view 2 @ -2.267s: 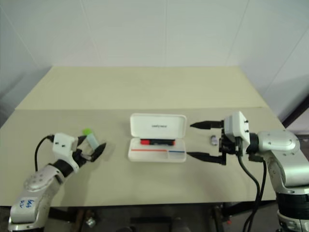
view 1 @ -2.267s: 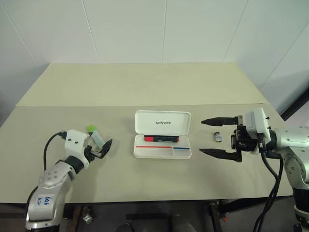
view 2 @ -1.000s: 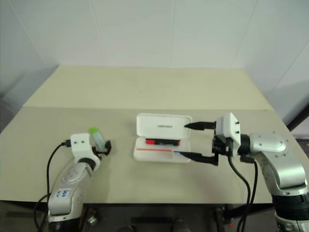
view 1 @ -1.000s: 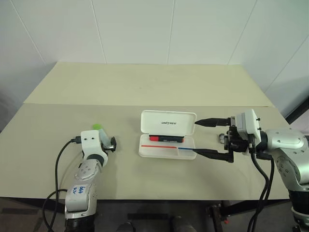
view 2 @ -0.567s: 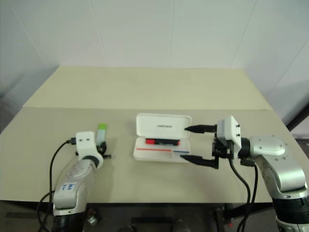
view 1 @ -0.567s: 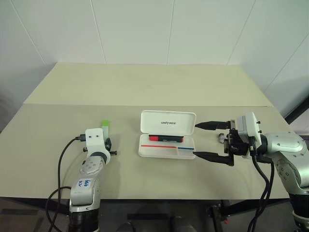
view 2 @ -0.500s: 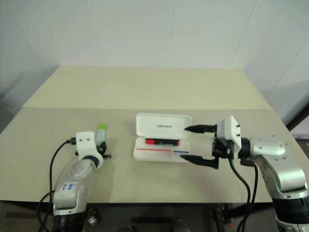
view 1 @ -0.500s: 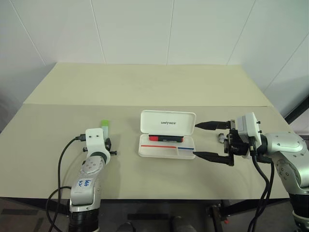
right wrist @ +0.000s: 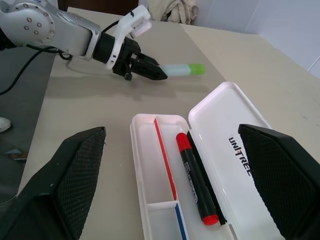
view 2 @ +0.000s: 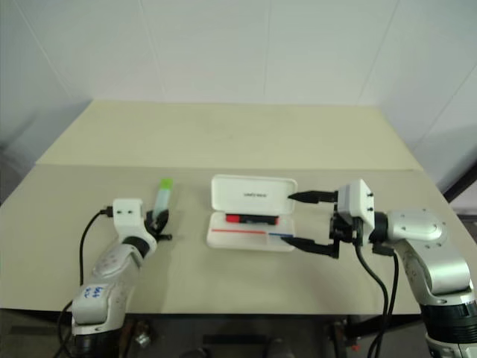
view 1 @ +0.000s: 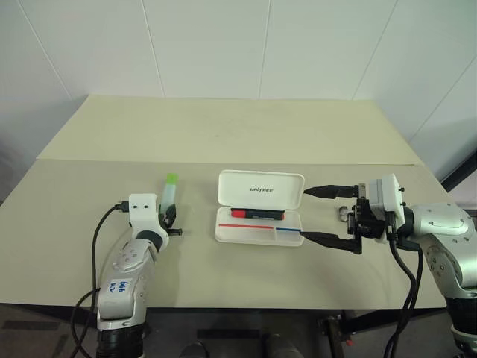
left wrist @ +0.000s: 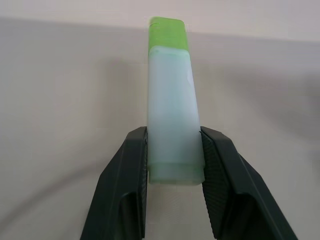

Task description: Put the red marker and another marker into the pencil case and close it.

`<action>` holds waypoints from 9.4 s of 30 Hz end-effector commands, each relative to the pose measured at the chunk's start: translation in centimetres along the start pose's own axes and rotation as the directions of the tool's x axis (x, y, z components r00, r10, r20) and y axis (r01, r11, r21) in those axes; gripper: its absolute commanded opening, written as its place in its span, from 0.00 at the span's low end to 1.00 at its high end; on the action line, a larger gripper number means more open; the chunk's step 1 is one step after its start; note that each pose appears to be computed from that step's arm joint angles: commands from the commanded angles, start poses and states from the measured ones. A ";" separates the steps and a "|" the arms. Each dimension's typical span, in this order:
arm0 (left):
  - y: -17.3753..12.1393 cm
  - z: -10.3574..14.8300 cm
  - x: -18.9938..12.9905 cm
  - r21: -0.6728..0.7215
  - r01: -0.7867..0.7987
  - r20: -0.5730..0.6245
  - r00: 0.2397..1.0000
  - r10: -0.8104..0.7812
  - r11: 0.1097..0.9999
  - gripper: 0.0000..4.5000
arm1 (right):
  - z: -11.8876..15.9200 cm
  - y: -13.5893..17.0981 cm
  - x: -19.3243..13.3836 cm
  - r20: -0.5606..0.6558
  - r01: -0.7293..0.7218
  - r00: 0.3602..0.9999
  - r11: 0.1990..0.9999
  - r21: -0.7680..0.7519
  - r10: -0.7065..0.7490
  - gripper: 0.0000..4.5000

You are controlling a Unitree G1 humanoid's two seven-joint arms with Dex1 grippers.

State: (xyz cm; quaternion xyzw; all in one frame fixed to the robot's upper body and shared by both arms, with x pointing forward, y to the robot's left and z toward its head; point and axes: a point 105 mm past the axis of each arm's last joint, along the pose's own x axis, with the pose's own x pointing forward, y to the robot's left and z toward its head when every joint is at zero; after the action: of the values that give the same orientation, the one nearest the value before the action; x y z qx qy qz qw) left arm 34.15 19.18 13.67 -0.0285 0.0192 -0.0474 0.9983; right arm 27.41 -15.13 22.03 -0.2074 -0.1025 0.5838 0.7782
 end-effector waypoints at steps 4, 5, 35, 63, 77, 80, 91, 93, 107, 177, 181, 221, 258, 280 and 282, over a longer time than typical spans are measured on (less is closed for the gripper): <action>-1.0 5.0 -0.9 0.108 0.304 0.182 0.930 -0.319 0.947 0.25 | 0.6 -0.5 -0.3 0.026 0.045 0.999 0.998 -0.045 -0.044 1.00; -0.8 5.5 -1.0 0.120 0.332 0.190 0.917 -0.350 0.935 0.25 | 0.5 -0.5 -0.3 0.027 0.048 0.999 0.998 -0.047 -0.047 1.00; -9.8 4.8 -1.7 0.396 0.914 -0.294 0.213 -0.932 0.083 0.25 | 1.7 1.9 -4.5 -0.053 0.173 0.984 0.985 0.010 -0.172 1.00; -11.5 -0.5 0.7 0.386 0.919 -0.486 0.278 -0.828 0.082 0.25 | 1.2 2.8 -3.1 -0.041 0.231 0.972 0.973 0.018 -0.230 1.00; -10.6 -0.3 1.1 0.366 0.927 -0.507 0.276 -0.816 0.086 0.25 | 1.0 3.0 -2.8 -0.027 0.234 0.972 0.972 0.023 -0.233 1.00; -10.5 -0.3 1.2 0.355 0.929 -0.511 0.282 -0.812 0.099 0.33 | 0.9 3.0 -2.7 -0.024 0.232 0.972 0.972 0.026 -0.232 1.00; -11.4 -0.1 0.3 0.322 0.944 -0.466 0.220 -0.857 0.067 1.00 | 0.6 3.0 -2.5 -0.018 0.236 0.972 0.971 0.031 -0.236 1.00; -11.7 0.2 -0.1 0.316 0.947 -0.452 0.199 -0.869 0.053 1.00 | 0.6 2.9 -2.5 -0.015 0.236 0.972 0.971 0.032 -0.236 1.00; -12.9 2.2 -3.0 0.311 0.947 -0.343 0.033 -0.939 -0.080 1.00 | -0.4 2.8 -2.5 -0.031 0.268 0.963 0.962 0.055 -0.266 1.00; -7.7 8.9 -4.0 0.387 0.912 -0.090 0.187 -0.978 0.138 1.00 | -2.4 -2.7 -3.5 -0.091 0.263 0.963 0.960 0.095 -0.254 0.08; -7.8 8.1 -4.2 0.371 0.921 -0.108 0.171 -0.979 0.120 1.00 | -2.8 -1.0 -0.8 -0.099 0.084 0.992 0.992 0.097 -0.075 0.08; -7.3 6.6 -4.6 0.390 0.917 -0.194 0.167 -0.967 0.080 1.00 | -9.2 -1.4 3.4 -0.135 -0.193 0.969 0.974 0.118 0.209 0.53; -2.7 7.2 -3.2 0.320 0.906 -0.059 0.309 -0.949 0.275 0.57 | -1.7 -1.7 -1.5 0.018 0.043 0.999 0.996 0.074 -0.045 1.00; -3.3 10.1 2.8 0.279 0.721 0.189 0.607 -0.772 0.635 0.01 | -3.0 -1.8 -1.7 -0.041 0.086 0.996 0.994 0.067 -0.084 1.00; -3.5 9.8 3.5 0.271 0.701 0.183 0.635 -0.751 0.659 0.01 | -3.1 -1.7 -1.5 -0.041 0.080 0.996 0.994 0.068 -0.078 1.00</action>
State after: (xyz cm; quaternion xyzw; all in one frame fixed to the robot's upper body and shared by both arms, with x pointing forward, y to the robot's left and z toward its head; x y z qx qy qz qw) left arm 37.34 15.89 22.32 0.0326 -0.1221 -0.4583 0.8798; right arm 29.70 -17.42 19.25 -0.1751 -0.0598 0.5568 0.8098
